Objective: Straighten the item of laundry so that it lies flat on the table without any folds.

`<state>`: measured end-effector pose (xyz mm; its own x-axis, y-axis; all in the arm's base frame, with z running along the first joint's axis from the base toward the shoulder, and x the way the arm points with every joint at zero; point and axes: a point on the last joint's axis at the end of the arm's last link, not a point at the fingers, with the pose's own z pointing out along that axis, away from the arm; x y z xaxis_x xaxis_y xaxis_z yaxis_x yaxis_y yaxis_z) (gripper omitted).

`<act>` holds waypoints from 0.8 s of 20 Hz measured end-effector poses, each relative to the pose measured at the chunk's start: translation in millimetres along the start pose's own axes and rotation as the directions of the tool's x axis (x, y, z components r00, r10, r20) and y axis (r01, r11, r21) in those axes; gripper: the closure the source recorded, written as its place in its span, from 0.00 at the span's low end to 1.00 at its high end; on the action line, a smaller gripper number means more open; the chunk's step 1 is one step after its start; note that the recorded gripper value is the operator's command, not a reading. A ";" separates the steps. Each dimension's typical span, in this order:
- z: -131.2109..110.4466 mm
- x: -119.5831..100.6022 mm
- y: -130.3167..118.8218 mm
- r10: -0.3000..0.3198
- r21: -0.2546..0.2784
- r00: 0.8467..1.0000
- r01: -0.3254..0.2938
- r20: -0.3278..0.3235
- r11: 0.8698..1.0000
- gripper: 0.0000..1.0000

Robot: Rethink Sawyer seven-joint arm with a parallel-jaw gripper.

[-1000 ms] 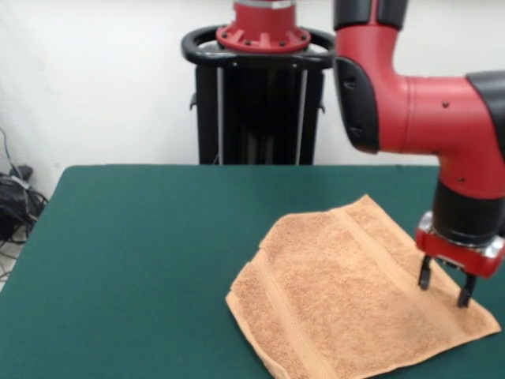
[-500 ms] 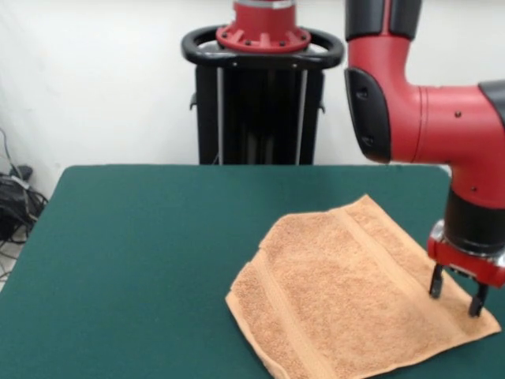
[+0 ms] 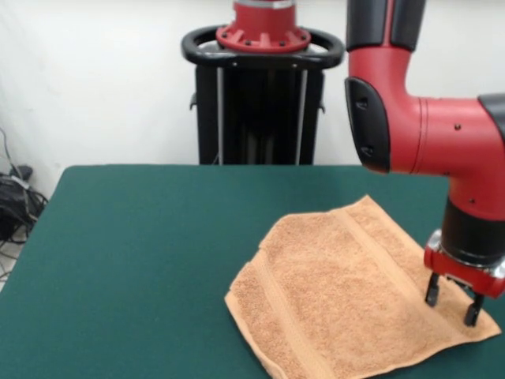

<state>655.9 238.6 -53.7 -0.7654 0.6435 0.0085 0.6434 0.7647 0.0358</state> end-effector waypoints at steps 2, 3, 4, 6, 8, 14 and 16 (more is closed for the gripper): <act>0.3 -0.7 0.9 0.004 0.004 1.000 -0.004 -0.001 1.000 0.00; 0.4 -1.0 1.2 0.006 0.005 1.000 -0.006 -0.002 1.000 0.00; 0.5 -1.1 1.3 0.007 0.005 1.000 -0.007 -0.003 1.000 0.00; 0.5 -2.0 1.9 0.011 0.008 1.000 -0.011 -0.010 1.000 0.00; 0.5 -3.4 2.5 0.011 0.007 1.000 -0.011 -0.007 1.000 1.00; 0.7 -6.5 4.8 0.015 0.001 1.000 -0.015 -0.005 1.000 1.00; 0.7 -6.6 4.8 0.015 0.001 1.000 -0.015 -0.006 1.000 1.00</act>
<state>664.1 238.0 -54.3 -0.7554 0.6550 0.0151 0.6551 0.7547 0.0351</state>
